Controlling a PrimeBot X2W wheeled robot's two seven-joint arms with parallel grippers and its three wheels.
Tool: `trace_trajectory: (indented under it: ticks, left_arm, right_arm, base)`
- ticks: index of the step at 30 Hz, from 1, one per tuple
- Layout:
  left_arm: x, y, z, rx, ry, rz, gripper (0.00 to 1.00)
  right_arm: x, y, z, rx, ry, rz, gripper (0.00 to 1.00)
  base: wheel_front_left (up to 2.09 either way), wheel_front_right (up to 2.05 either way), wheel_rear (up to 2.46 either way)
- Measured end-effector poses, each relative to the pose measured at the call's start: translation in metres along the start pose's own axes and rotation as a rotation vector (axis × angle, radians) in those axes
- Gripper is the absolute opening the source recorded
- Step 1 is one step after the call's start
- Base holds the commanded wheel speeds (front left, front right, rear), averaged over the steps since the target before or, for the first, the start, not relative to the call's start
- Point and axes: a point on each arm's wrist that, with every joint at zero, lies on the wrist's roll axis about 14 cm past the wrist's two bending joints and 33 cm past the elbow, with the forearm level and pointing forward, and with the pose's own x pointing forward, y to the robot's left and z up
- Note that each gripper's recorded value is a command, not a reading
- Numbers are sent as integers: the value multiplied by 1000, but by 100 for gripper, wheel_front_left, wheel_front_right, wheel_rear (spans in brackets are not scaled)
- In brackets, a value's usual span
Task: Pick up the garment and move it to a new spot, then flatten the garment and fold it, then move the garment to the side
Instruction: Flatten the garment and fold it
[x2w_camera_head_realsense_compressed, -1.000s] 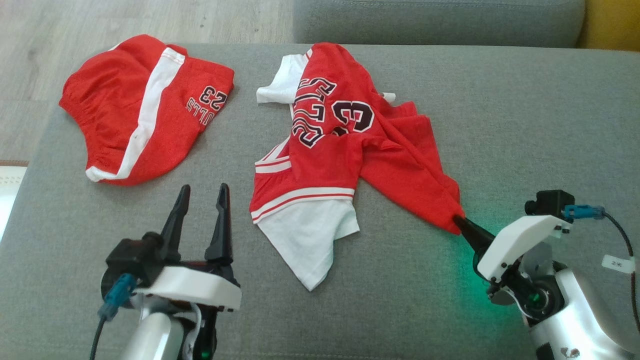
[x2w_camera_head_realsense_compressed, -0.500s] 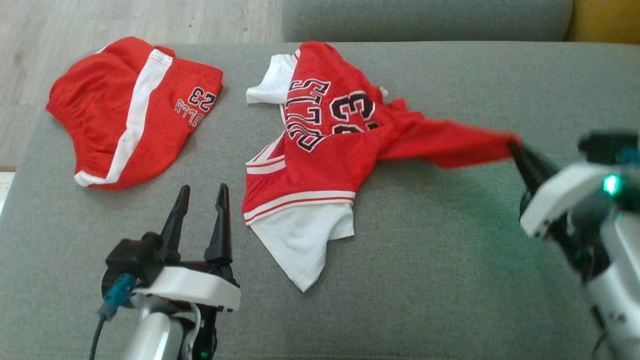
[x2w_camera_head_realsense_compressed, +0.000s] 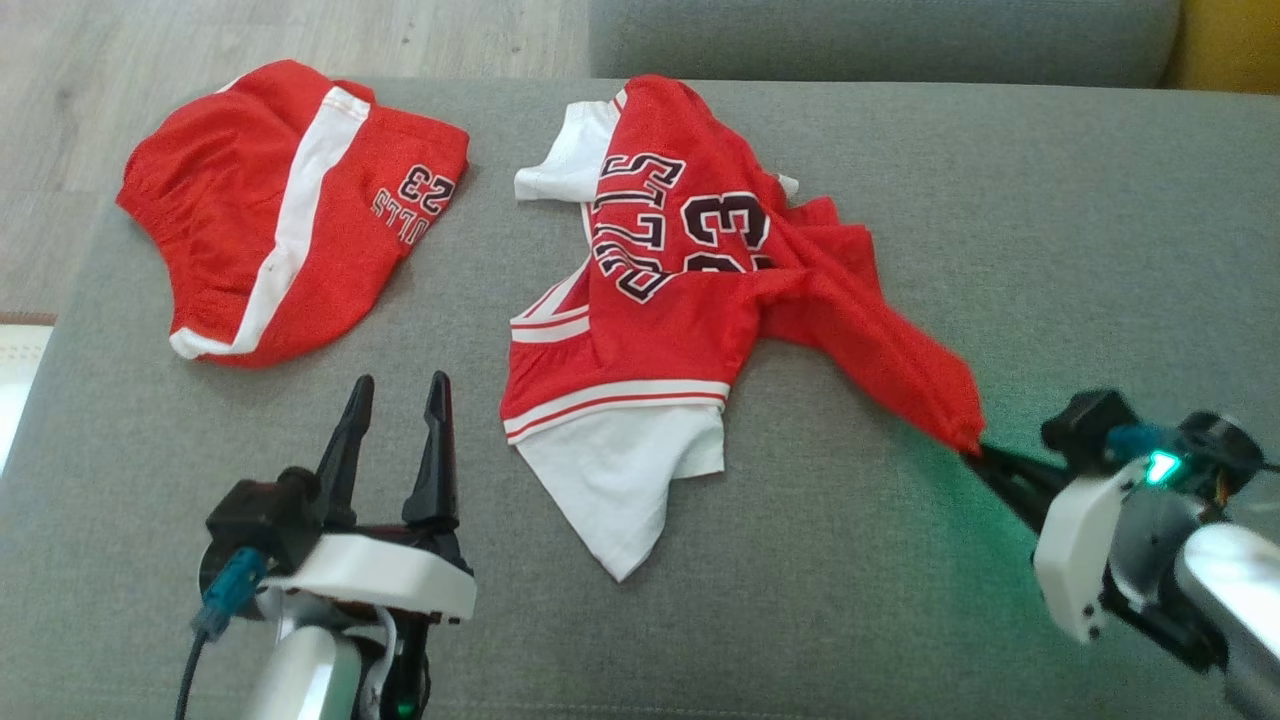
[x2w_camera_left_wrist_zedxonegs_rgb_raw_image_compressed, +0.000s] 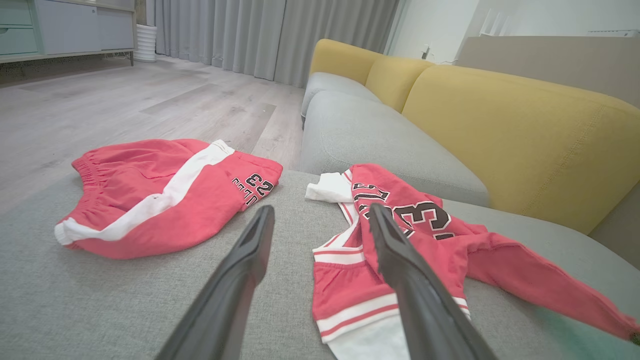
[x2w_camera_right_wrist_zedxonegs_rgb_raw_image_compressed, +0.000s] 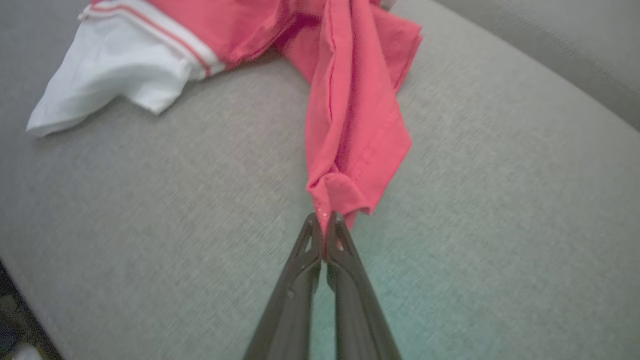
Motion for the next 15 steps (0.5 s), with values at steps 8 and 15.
trace_trajectory:
  ticks: [8,15]
  left_arm:
    - [2,-4,0,1,-3,-17,100]
    - [4,-6,-2,-4,3,-24,100]
  right_arm:
    - [-22,28,-47,-119,202,98,0]
    - [-36,-3,-69,-411,378,55,0]
  base:
    - [0,0,0]
    - [0,0,0]
